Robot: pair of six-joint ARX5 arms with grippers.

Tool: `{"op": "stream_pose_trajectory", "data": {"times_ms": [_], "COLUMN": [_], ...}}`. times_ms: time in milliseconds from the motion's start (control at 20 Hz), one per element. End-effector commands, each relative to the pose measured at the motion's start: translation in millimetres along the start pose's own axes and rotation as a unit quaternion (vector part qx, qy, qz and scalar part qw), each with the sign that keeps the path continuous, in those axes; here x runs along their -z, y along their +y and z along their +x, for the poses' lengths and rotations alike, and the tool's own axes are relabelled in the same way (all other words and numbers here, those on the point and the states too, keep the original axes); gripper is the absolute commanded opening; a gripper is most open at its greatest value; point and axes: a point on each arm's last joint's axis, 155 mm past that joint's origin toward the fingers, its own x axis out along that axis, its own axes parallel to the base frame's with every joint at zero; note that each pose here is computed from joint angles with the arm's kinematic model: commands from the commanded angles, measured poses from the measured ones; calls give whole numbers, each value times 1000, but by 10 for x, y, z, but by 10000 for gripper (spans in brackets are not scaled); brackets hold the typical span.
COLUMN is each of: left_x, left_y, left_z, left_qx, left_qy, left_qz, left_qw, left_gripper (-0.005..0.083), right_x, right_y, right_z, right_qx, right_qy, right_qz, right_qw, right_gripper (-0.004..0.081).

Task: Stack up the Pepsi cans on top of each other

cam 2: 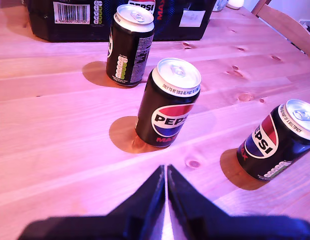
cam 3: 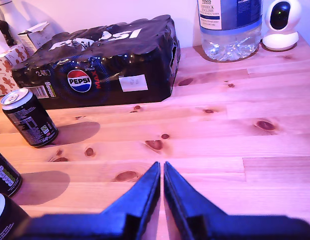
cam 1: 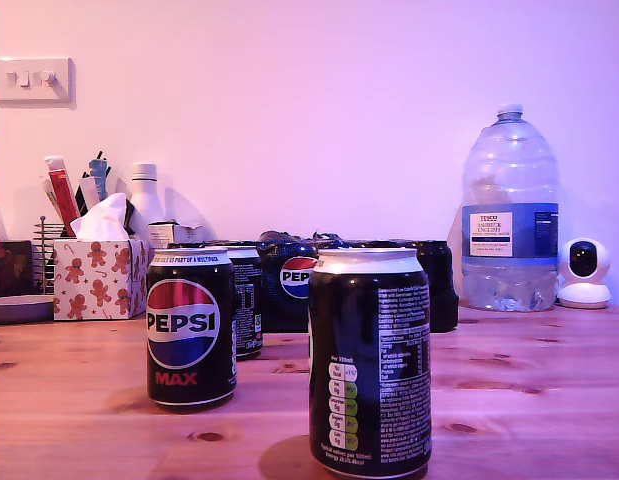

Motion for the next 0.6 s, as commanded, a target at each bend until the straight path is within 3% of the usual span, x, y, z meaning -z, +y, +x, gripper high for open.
{"op": "stream_pose_trajectory", "data": {"times_ms": [0, 400, 550], "left_x": [-540, -565, -676], "left_y": [-133, -146, -255], "left_z": [-41, -48, -86], "left_qx": [25, 28, 52], "left_qy": [-110, -115, -138], "left_qz": [42, 44, 58], "left_qw": [993, 992, 987], "left_gripper": [-24, -24, -24], "right_x": [-247, -248, -254], "right_y": [54, 56, 227], "right_z": [17, 16, 5], "right_qx": [-13, -14, -60], "right_qy": [-54, -54, -53], "right_qz": [1, 1, -2], "right_qw": [998, 998, 997], "right_gripper": [-13, -13, -13]}}
